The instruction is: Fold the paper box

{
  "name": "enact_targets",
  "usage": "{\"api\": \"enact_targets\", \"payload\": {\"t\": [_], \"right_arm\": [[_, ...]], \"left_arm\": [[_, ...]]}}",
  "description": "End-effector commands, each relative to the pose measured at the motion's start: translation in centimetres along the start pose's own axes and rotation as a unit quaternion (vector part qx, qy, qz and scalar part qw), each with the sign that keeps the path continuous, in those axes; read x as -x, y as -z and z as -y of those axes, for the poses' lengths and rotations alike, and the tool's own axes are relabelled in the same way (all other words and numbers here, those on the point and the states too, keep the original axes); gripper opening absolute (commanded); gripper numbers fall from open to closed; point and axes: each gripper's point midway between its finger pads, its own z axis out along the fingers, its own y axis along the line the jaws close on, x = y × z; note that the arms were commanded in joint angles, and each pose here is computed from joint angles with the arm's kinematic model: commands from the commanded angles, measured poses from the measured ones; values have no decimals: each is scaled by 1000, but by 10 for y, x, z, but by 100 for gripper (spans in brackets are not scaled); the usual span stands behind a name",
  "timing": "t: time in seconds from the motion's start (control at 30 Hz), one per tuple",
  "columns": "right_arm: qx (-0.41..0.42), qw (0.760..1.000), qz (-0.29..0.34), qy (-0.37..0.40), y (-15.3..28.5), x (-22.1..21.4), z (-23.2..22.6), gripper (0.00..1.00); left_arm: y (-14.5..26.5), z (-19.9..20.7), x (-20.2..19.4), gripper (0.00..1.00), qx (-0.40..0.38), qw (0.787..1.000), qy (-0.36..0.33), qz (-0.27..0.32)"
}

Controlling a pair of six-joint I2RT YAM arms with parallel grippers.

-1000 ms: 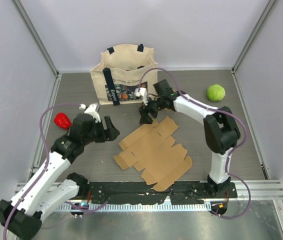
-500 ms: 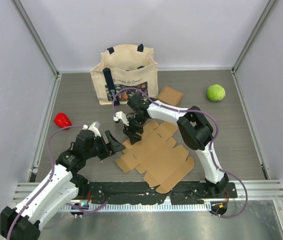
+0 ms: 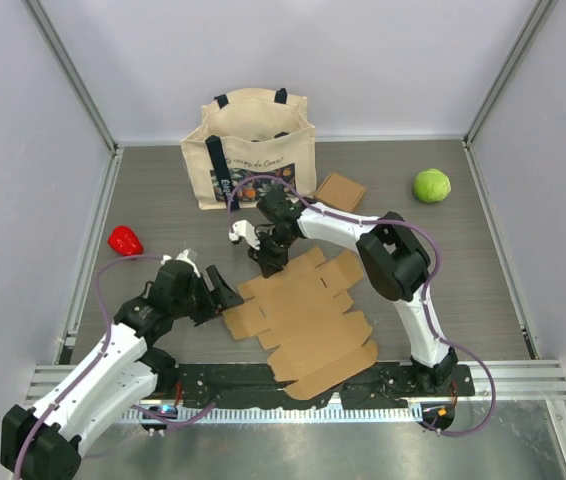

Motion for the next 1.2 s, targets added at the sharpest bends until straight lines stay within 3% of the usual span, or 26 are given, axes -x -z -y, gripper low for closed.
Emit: {"api": "enact_targets", "payload": {"t": [0.0,0.1,0.23,0.43,0.5,0.63,0.73,0.93,1.1,1.17], "right_arm": [[-92,995,41,10,29,26,21,12],[-124,990,69,-26,53,34,33,1],[-176,982,44,-58,67,1,41,1],[-249,966,66,-26,102,1,49,1],[-234,968,87,-11,108,9,45,1],[-166,979,113,-20,111,15,36,1],[-132,985,109,-31,107,13,34,1],[-123,986,110,-37,111,9,36,1],[-116,985,122,-38,113,12,35,1],[-109,985,125,-39,112,12,33,1]], "left_arm": [[5,8,18,75,12,1000,2,28],[0,17,29,74,0,999,2,46],[-14,24,50,76,-1,997,-11,79],[-25,69,82,73,-54,993,-53,94],[-33,77,93,74,-52,992,-71,93],[-38,129,124,75,-143,959,-200,141],[-59,131,134,74,-137,951,-237,142],[-90,106,134,67,-79,951,-278,110],[-111,101,121,64,-97,951,-281,80],[-119,103,121,54,-101,952,-278,73]]}}
